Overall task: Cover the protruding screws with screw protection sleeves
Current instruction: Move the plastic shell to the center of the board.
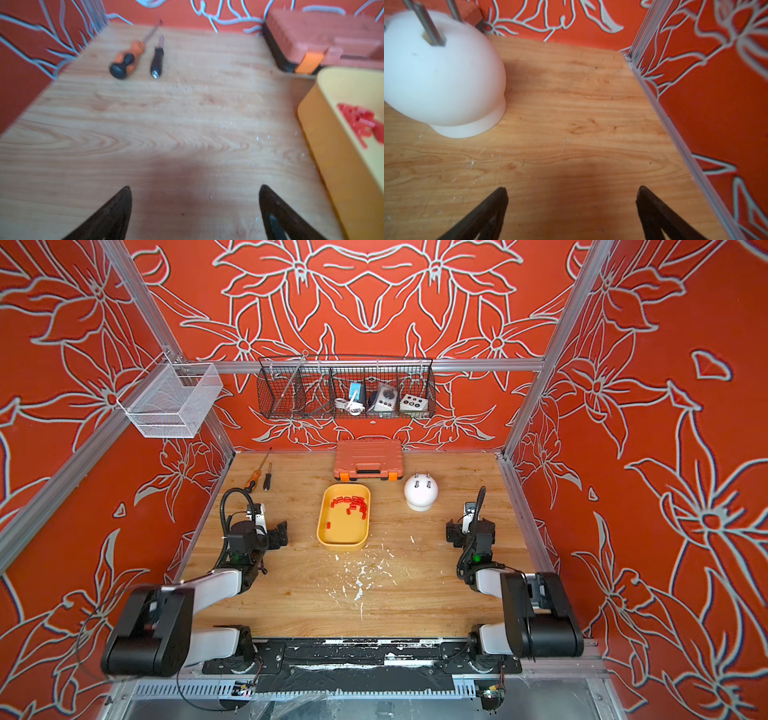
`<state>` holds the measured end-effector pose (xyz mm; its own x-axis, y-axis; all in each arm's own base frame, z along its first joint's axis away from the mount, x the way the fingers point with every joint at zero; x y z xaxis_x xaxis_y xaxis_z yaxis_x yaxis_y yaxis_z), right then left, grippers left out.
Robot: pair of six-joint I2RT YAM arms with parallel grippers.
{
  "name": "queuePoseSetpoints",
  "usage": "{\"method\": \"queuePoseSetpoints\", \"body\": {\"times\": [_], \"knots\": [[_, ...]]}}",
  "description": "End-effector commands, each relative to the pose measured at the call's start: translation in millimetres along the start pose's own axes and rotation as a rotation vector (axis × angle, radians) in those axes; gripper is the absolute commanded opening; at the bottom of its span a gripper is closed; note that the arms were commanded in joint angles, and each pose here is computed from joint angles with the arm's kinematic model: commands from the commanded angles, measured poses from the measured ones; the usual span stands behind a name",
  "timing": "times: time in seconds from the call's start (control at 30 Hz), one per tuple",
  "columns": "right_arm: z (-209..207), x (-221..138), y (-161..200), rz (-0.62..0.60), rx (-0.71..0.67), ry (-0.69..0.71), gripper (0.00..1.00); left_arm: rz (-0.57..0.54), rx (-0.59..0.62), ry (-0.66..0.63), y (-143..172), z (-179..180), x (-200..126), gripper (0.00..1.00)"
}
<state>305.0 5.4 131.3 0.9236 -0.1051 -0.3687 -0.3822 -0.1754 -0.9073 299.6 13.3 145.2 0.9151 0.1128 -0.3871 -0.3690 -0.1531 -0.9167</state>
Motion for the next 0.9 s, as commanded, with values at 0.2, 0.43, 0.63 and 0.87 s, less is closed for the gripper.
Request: {"method": "queuePoseSetpoints", "body": {"times": [0.2,0.43,0.63,0.87], "knots": [[16.8,-51.1,-157.2,-0.082,0.467,-0.328,0.92,-0.134,-0.152,0.36,-128.3,-99.2,-94.8,0.88],[61.9,25.3,-199.2,0.361,0.227,-0.382,0.96,0.197,-0.009,0.67,-92.8,-182.4,-60.5,0.91],[74.7,73.2,-186.4,0.522,0.144,-0.382,0.98,0.238,0.004,0.817,-70.5,-197.0,-63.9,0.92],[87.2,119.7,-159.9,0.665,0.061,-0.352,0.99,0.235,-0.005,0.806,-53.6,-188.3,-69.2,0.94]]}}
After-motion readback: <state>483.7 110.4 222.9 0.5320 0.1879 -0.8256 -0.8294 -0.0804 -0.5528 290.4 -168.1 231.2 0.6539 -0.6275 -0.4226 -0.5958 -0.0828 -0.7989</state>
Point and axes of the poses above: each gripper's point midway between its finger pads, its own x axis out along the fingers, its own z axis along the line the jaws close on, y = z × x, the point moved 6 cm from there along -x, back along the fingers, and after that the axes turned 2 degrees about -x, right-handed, at the moved point
